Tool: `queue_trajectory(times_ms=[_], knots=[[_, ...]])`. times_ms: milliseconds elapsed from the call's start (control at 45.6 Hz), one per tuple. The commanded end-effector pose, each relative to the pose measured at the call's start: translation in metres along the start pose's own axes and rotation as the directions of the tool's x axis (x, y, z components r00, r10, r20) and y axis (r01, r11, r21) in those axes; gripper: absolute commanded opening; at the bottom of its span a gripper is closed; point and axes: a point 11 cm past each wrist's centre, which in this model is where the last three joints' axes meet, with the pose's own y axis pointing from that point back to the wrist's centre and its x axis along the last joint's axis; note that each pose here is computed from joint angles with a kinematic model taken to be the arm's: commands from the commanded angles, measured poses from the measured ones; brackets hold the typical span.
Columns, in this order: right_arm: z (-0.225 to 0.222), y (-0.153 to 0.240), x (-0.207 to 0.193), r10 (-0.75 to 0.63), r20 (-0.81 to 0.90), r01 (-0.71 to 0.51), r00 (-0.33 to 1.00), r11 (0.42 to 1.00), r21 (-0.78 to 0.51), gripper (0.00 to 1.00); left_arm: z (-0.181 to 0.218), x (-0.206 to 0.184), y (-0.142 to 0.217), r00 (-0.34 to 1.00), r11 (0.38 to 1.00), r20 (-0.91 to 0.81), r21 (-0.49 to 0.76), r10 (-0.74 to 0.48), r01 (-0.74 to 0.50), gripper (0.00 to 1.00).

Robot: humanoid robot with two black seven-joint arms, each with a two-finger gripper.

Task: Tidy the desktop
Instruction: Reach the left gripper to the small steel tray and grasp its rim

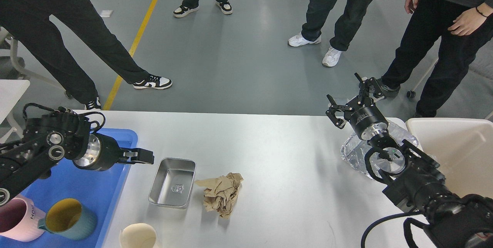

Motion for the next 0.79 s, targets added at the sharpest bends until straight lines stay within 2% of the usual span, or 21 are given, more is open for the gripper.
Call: queue_trajectory(times_ms=[0,263,482,767], knots=[[-0.001,0.001,0.001,0.002,-0.002,-0.002,1.000,1.000,0.001,1.00,0.009,-0.003,-0.018,1.000,1.000,0.027,0.015,-0.005,0.005,0.83],[-0.001,0.001,0.001,0.002,-0.002,-0.002,1.000,1.000,0.001,1.00,0.018,-0.016,-0.050,0.998,0.998,0.061,0.055,-0.033,0.030,0.80],[-0.001,0.001,0.001,0.002,-0.002,-0.002,1.000,1.000,0.001,1.00,0.016,-0.022,-0.060,0.996,0.996,0.074,0.086,-0.042,0.036,0.76],[0.001,0.003,0.004,0.006,0.000,-0.006,1.000,1.000,-0.003,1.00,0.028,-0.029,-0.077,0.993,0.995,0.107,0.095,-0.052,0.042,0.63]])
